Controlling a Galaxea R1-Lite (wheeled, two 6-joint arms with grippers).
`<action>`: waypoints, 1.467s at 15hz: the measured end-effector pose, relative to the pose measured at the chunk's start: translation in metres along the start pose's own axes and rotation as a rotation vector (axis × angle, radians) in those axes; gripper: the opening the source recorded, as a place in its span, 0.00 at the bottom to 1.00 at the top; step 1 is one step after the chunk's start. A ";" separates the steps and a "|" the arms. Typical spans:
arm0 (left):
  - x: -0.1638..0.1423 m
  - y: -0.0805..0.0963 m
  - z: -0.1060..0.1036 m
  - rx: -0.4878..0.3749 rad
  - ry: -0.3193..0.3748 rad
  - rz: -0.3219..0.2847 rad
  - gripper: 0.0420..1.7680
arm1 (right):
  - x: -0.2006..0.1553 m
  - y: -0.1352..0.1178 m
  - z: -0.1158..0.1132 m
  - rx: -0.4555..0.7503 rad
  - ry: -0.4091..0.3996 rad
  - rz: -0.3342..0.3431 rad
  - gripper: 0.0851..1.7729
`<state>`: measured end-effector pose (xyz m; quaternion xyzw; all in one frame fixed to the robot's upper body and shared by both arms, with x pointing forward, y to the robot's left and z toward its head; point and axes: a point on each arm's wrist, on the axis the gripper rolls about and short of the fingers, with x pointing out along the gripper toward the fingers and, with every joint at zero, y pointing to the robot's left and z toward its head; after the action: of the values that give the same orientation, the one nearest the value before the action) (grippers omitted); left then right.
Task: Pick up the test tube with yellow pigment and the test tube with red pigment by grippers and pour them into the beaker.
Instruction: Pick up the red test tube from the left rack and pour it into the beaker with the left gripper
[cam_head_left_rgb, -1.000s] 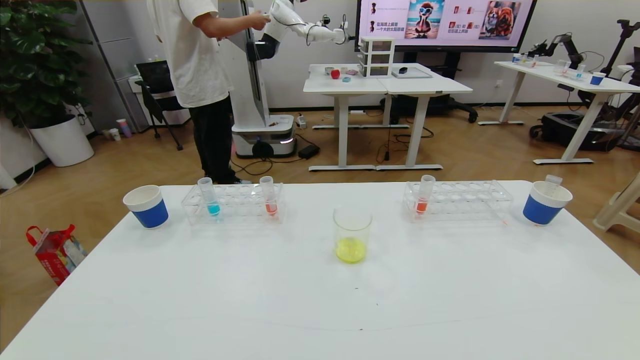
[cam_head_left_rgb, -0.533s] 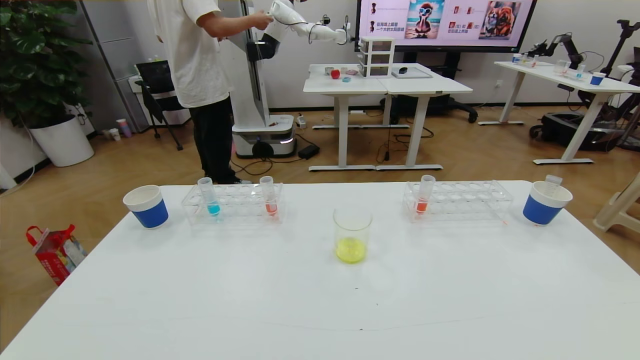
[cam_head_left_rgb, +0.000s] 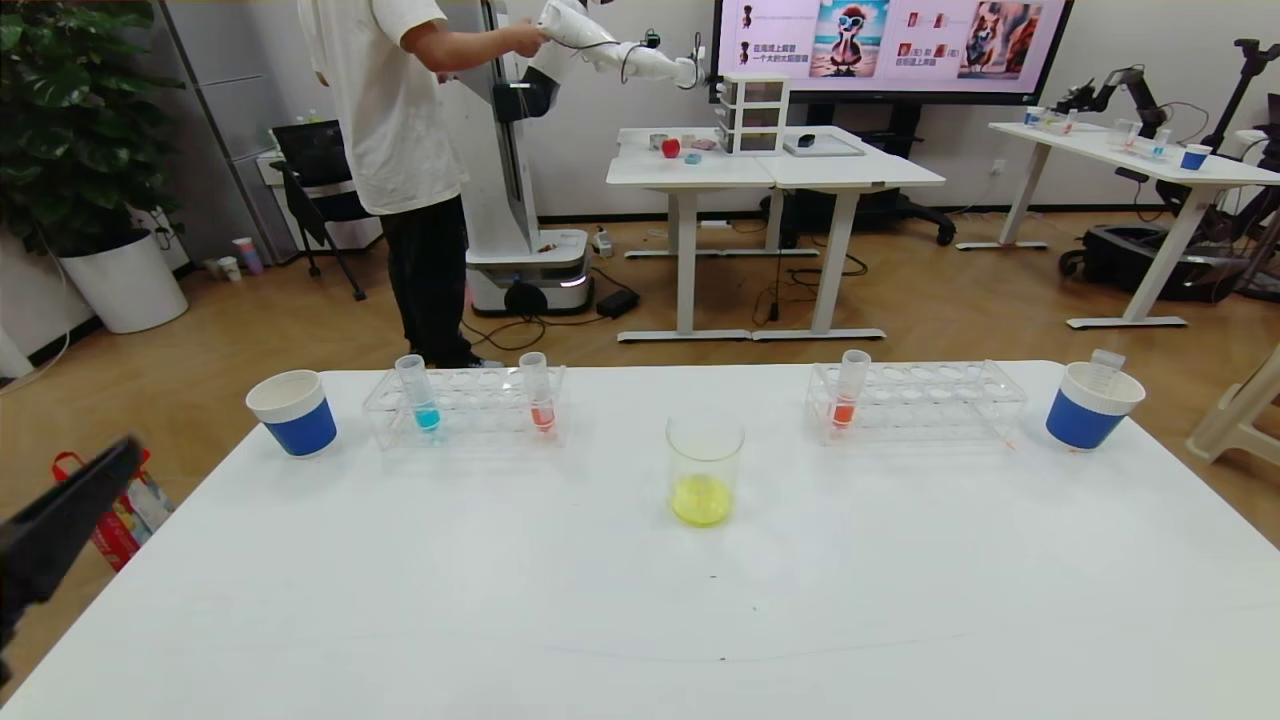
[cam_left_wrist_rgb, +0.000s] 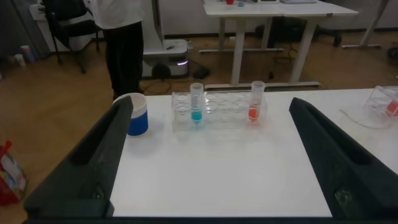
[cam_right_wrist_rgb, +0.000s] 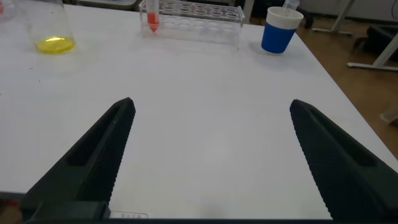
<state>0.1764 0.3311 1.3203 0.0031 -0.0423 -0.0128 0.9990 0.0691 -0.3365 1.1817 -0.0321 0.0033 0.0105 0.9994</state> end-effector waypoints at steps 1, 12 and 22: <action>0.022 0.000 -0.002 0.001 0.016 -0.002 0.99 | 0.000 0.000 0.000 0.000 0.000 0.000 0.98; 0.166 -0.082 -0.089 -0.027 0.059 0.002 0.99 | 0.000 0.000 0.000 0.000 0.000 0.000 0.98; 0.216 -0.134 -0.155 -0.003 0.141 -0.049 0.99 | 0.000 0.000 0.000 0.000 0.000 0.000 0.98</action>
<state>0.4015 0.1922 1.1829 0.0036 0.0286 -0.0372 0.9989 0.0691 -0.3365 1.1817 -0.0322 0.0031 0.0105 0.9994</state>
